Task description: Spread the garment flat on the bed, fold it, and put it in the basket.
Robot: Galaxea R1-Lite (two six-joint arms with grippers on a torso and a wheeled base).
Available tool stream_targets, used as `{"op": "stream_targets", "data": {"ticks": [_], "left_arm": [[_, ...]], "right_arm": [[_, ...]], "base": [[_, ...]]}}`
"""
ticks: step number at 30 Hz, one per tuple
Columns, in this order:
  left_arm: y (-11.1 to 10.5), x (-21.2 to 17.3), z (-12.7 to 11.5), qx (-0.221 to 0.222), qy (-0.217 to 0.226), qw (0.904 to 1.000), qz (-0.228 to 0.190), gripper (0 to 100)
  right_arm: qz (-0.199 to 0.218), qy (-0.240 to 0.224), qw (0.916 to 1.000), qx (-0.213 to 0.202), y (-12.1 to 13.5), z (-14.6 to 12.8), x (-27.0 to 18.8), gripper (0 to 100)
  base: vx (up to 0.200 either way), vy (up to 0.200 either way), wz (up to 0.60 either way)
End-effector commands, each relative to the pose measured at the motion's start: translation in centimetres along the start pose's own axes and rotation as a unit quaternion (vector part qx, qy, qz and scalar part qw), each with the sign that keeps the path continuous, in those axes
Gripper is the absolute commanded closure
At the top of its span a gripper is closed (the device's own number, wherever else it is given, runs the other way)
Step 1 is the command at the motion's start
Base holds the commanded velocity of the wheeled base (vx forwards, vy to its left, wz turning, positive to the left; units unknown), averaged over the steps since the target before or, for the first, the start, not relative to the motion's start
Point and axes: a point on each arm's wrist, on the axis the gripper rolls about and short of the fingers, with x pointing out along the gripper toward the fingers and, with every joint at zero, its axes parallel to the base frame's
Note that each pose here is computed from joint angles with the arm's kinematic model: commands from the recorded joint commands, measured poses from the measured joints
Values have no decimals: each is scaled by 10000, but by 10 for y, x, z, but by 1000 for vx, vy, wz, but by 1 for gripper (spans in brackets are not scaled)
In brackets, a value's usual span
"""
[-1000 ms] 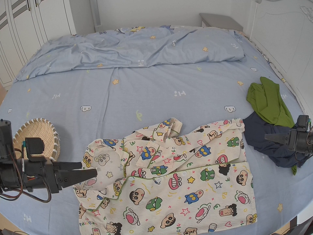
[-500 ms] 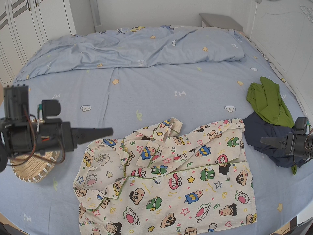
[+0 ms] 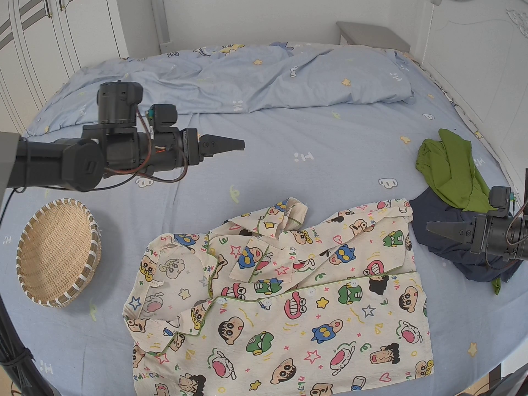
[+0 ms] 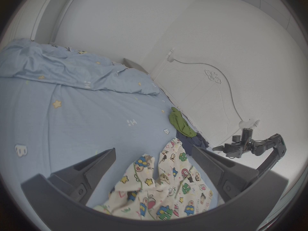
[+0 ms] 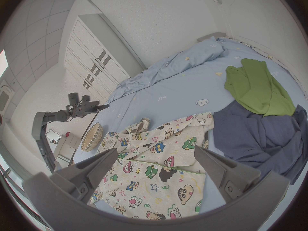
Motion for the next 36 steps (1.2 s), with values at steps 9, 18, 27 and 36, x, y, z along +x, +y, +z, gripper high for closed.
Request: {"op": "stream_targets", "data": {"ticks": [9,18,27,36], "left_arm": [[16,101,-35,560,1105,9916,-365,0],[1,114,-42,755,1131,9906,-174,0],[11,125,-47,841,1027,9910,186,0],[14,140,-59,849,1080,9902,263,0]], "right_arm": [[274,69,9995,-147,14,-8,1,0],[247,22,9996,-161,13,-7,1,0],[271,46,9995,-164,13,-9,3,0],[275,62,9995,-167,13,-9,3,0]], "base": [[0,0,0],[0,0,0],[0,0,0],[0,0,0]]}}
